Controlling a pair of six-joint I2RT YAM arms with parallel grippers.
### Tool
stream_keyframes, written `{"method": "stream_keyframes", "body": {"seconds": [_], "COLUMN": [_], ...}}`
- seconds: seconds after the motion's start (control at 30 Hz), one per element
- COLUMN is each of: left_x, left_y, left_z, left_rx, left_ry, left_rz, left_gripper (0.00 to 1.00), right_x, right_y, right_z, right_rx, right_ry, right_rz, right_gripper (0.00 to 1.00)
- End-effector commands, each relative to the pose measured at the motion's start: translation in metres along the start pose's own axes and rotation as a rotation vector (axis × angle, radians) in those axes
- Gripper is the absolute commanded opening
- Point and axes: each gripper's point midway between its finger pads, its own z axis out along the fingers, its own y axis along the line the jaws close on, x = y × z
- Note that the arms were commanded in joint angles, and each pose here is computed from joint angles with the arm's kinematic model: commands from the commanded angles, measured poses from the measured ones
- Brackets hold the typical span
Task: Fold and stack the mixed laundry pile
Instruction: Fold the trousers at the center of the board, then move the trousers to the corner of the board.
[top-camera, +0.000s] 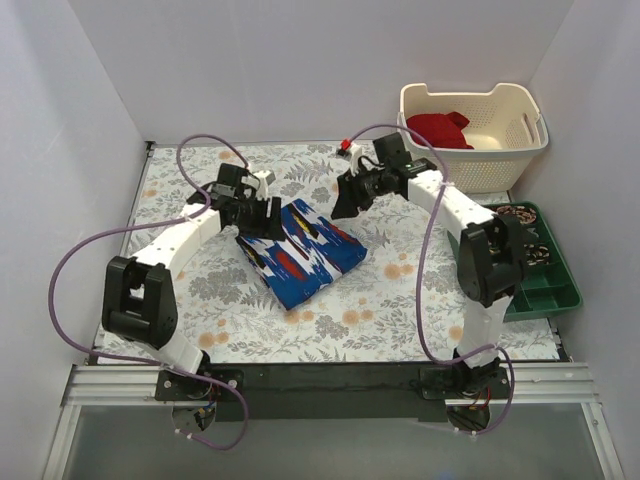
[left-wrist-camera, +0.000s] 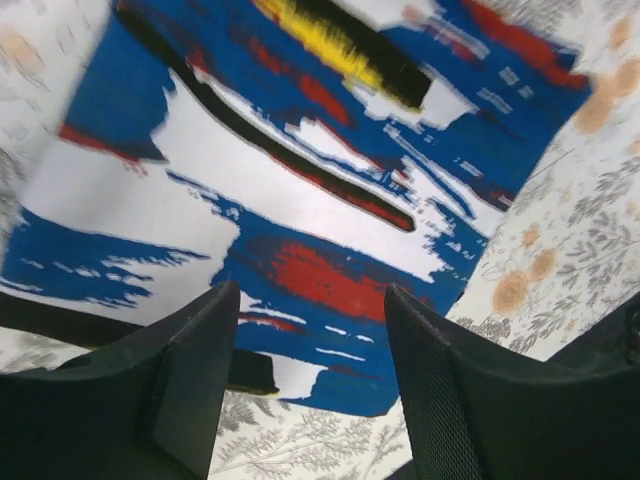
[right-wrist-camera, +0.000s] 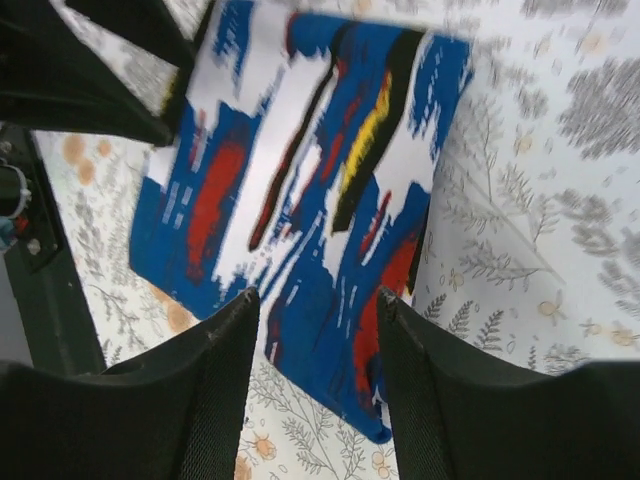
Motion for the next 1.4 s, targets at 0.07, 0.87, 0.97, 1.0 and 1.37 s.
{"method": "stream_keyframes", "body": {"seconds": [0.07, 0.87, 0.97, 1.0, 1.37], "left_x": [0.062, -0.051, -0.013, 0.017, 0.118], "left_y": [0.038, 0.141, 0.12, 0.118, 0.101], "left_z": [0.036, -0.064, -0.085, -0.082, -0.062], "left_rx": [-0.287, -0.449, -0.431, -0.426, -0.543], "left_ry": [0.16, -0.084, -0.026, 0.035, 0.24], "left_rz": [-0.175, -0.153, -0.125, -0.136, -0.004], "left_gripper": [0.54, 0.7, 0.77, 0.78, 0.81], "right_x": [0.095, 0.007, 0.013, 0.009, 0.018], "right_y": [-0.043, 0.001, 0.001, 0.005, 0.005], "right_z": [0.037, 0.049, 0.023, 0.013, -0.007], "right_rx": [0.066, -0.09, -0.051, -0.035, 0.031], "right_ry": [0.215, -0.001, -0.015, -0.03, -0.039], "right_rz": [0.131, 0.196, 0.199, 0.186, 0.179], "right_gripper": [0.5, 0.73, 0.75, 0.77, 0.82]}}
